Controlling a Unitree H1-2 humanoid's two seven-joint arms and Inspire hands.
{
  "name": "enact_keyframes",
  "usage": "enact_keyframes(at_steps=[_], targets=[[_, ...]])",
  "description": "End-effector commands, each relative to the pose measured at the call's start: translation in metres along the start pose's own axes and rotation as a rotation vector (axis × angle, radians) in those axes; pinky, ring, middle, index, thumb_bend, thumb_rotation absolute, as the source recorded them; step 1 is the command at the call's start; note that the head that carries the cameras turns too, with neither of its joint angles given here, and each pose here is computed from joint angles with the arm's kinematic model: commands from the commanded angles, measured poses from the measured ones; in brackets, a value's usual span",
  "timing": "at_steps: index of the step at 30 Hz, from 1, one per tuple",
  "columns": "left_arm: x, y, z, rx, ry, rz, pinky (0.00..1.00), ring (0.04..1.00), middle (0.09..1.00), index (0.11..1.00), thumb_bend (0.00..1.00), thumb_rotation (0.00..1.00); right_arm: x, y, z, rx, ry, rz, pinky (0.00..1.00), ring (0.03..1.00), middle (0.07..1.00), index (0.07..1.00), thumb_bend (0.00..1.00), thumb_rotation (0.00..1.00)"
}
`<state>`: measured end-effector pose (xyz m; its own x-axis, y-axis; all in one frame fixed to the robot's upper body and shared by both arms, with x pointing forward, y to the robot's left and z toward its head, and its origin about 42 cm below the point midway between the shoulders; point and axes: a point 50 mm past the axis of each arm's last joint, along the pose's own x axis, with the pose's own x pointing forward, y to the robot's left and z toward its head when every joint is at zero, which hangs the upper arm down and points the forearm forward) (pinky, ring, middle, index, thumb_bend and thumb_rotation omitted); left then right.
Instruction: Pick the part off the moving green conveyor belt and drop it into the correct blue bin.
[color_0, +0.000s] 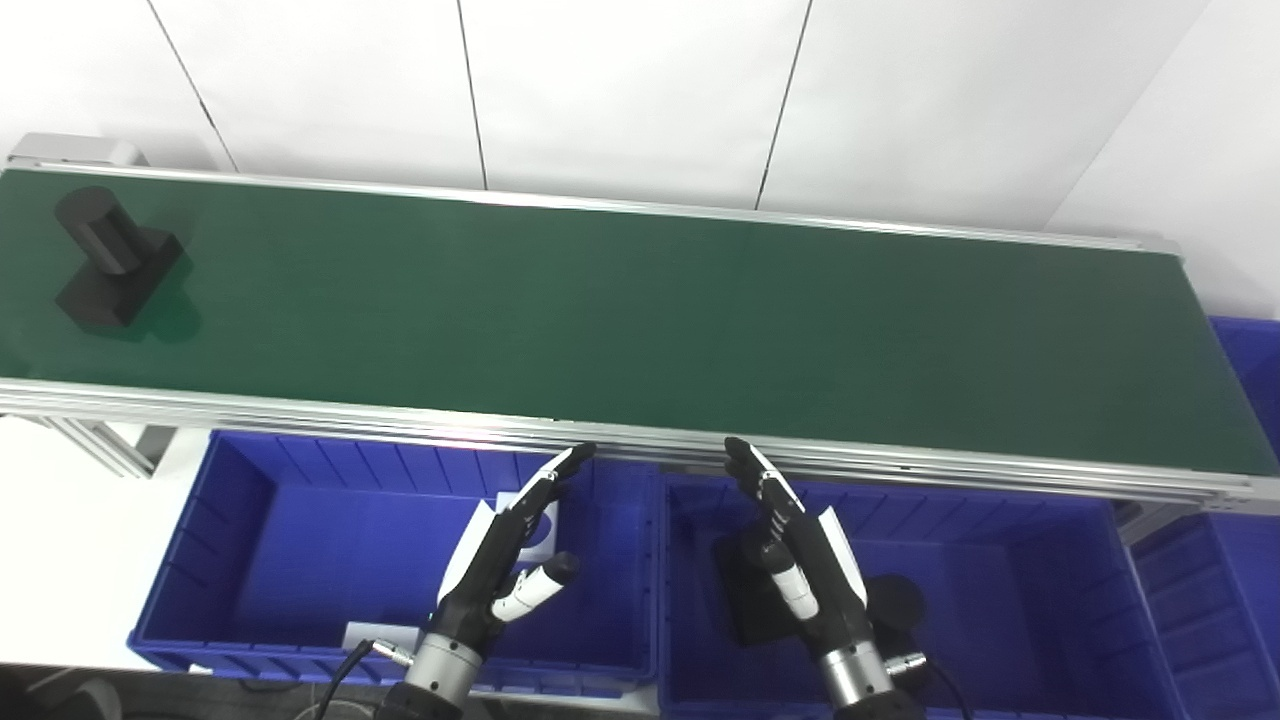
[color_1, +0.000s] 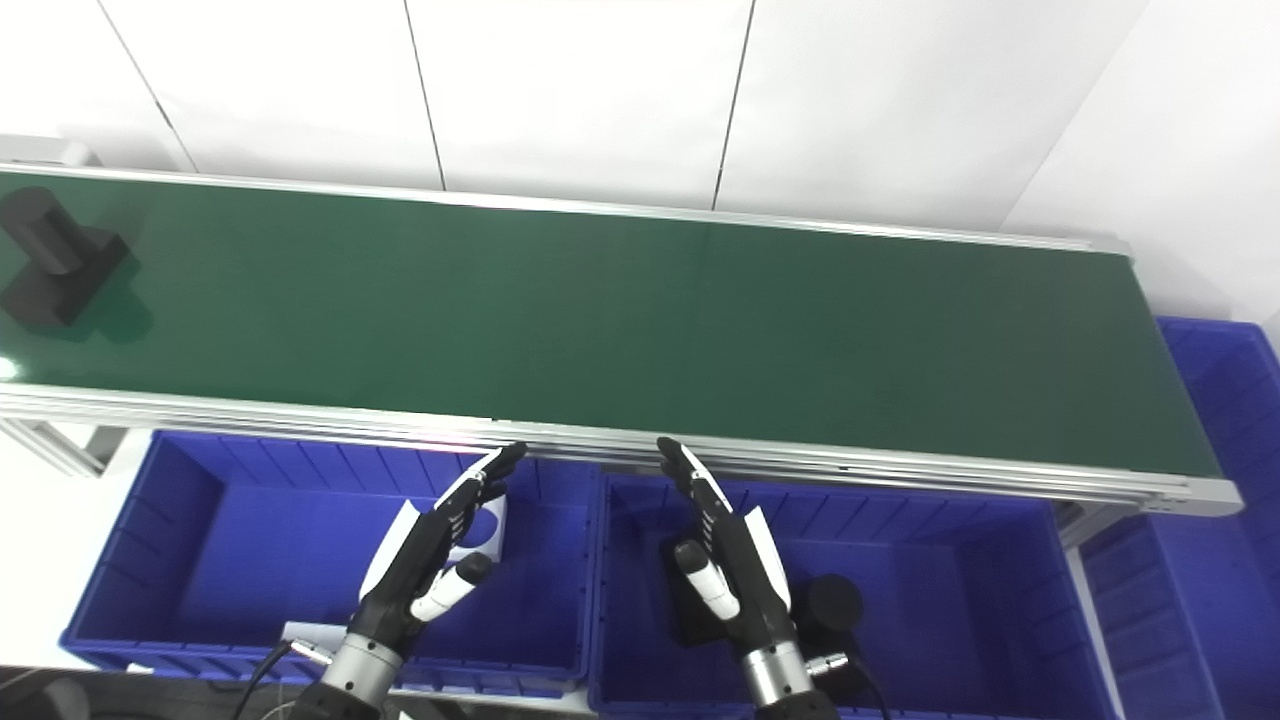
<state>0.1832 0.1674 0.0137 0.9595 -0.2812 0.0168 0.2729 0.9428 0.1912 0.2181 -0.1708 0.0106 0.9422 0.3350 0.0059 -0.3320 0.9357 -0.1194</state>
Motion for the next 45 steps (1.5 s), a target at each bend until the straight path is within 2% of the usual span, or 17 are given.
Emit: enact_keyframes(at_steps=[1,9,16,23,26,32,45], targets=[[0.006,-0.002,0.010,-0.002,-0.060,0.007,0.91,0.937,0.938,0.899,0.90,0.96,0.006,-0.002,0.007,0.010,-0.041,0.001,0.96,0.939,0.951,0.930,0.92,0.99],[0.006,-0.007,0.016,-0.015,-0.077,0.020,0.90,0.926,0.926,0.883,0.82,1.00,0.002,-0.004,0.012,-0.024,-0.057,-0.016,0.93,0.925,0.939,0.918,0.91,1.00],[0.006,-0.007,0.017,-0.018,-0.081,0.037,0.89,0.928,0.917,0.873,0.72,1.00,-0.001,-0.006,0.019,0.031,-0.084,-0.037,0.95,0.935,0.944,0.926,0.91,1.00],[0.005,-0.006,0.017,-0.029,-0.080,0.040,0.89,0.930,0.923,0.873,0.74,1.00,-0.003,-0.006,0.017,0.032,-0.078,-0.040,0.96,0.944,0.948,0.924,0.93,1.00],[0.005,-0.007,0.020,-0.041,-0.086,0.042,0.90,0.934,0.925,0.876,0.74,1.00,-0.005,-0.005,0.018,0.010,-0.077,-0.051,0.92,0.936,0.934,0.905,0.96,1.00],[0.004,-0.008,0.022,-0.051,-0.090,0.038,0.91,0.938,0.925,0.877,0.76,1.00,-0.008,-0.002,0.018,-0.027,-0.075,-0.072,0.89,0.926,0.921,0.886,0.92,1.00],[0.005,-0.007,0.021,-0.038,-0.090,0.034,0.91,0.932,0.922,0.876,0.75,1.00,-0.008,0.000,0.014,-0.053,-0.068,-0.066,0.92,0.928,0.919,0.889,0.88,1.00]])
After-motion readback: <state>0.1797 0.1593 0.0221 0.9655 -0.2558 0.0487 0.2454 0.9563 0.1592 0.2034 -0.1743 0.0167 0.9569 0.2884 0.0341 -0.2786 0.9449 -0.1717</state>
